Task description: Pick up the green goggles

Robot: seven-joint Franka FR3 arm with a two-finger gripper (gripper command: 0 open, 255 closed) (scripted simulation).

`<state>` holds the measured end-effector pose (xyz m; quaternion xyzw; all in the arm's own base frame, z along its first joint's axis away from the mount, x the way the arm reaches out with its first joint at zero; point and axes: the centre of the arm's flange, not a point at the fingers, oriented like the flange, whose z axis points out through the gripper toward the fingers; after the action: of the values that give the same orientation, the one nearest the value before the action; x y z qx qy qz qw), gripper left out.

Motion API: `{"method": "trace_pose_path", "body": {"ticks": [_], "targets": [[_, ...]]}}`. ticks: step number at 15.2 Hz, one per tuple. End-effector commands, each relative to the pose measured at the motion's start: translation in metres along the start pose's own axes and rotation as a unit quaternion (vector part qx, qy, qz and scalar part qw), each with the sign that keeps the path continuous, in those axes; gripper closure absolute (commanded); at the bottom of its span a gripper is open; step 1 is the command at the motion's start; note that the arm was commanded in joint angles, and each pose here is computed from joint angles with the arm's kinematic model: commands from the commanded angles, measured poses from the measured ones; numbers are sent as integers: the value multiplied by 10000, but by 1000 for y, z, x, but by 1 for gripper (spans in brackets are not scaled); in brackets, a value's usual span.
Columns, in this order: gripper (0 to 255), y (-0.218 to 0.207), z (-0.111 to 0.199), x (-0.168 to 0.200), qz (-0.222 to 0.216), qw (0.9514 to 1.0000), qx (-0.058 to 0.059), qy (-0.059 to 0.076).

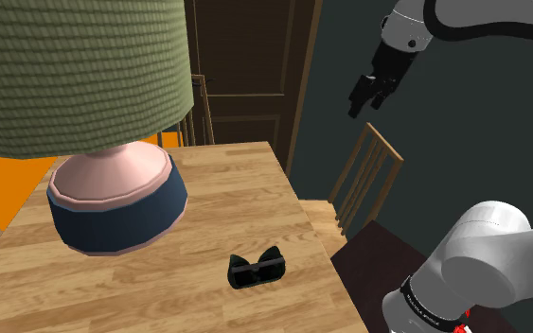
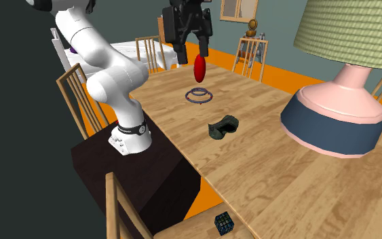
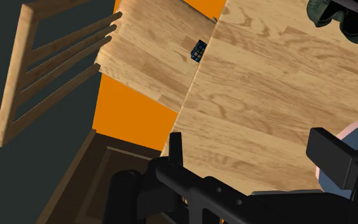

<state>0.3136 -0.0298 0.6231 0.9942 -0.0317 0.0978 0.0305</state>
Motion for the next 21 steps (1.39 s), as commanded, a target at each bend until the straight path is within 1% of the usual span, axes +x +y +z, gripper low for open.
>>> {"method": "trace_pose_path", "body": {"ticks": [1, 11, 21], "targets": [[0, 0, 0, 0, 0, 10000, 0, 0], [0, -99, 86, 2, -411, 9991, 40, -123], [0, -199, 171, -6, -820, 9963, 81, -245]]}}
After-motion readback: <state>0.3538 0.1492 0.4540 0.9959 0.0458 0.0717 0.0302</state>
